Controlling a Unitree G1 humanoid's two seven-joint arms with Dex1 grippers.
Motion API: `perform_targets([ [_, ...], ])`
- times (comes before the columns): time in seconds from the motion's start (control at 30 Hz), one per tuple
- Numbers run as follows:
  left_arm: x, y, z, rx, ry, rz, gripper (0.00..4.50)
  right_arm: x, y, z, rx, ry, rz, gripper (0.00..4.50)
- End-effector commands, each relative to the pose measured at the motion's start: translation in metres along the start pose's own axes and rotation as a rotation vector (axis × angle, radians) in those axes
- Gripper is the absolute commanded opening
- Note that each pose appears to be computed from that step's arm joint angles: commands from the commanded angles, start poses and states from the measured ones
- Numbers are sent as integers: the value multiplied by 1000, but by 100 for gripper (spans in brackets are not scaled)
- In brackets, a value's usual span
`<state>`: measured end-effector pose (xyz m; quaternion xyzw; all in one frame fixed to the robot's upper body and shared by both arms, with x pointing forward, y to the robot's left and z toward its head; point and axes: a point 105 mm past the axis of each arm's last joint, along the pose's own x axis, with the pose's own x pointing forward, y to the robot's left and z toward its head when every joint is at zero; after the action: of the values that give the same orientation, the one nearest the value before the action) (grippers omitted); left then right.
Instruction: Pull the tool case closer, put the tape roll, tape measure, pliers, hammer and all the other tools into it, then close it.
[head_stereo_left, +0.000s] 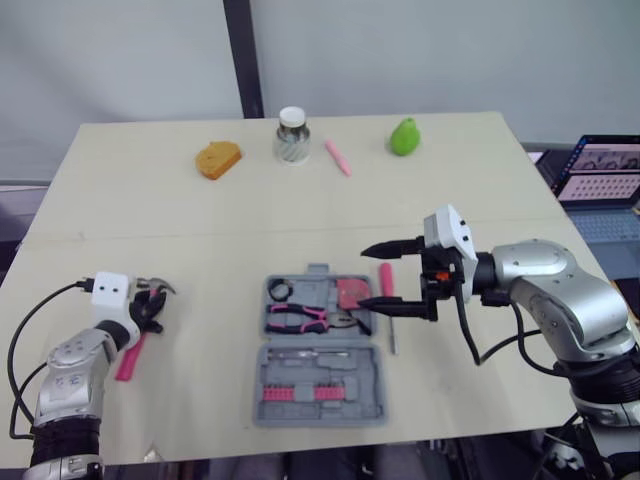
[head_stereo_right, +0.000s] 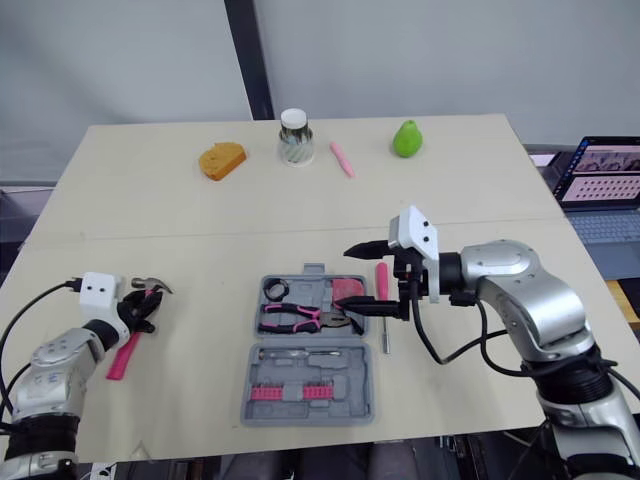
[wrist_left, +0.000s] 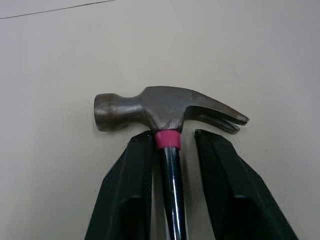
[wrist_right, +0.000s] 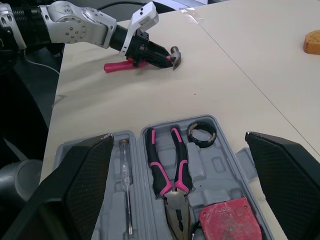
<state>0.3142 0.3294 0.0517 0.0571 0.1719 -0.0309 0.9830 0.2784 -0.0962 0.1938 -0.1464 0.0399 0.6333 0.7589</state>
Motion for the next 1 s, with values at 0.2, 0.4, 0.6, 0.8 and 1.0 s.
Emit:
perform_targets([
  [0.2, 0, 9, -19, -3, 74, 63, 171, -4, 1, 13, -51, -28, -10, 450],
  [0.4, 4, 6, -18, -4, 69, 55, 171, -4, 1, 12, -50, -28, -10, 450],
  [0.6, 3, 0, -31, -12, 124, 37, 171, -4, 0, 12, -51, -27, -10, 450],
  [0.8, 4, -2, -36, -19, 143, 31, 5, -5, 0, 12, -48, -28, -15, 450],
  [1.0, 8, -1, -35, -11, 158, 13, 4, -8, -1, 10, -44, -27, -27, 450],
])
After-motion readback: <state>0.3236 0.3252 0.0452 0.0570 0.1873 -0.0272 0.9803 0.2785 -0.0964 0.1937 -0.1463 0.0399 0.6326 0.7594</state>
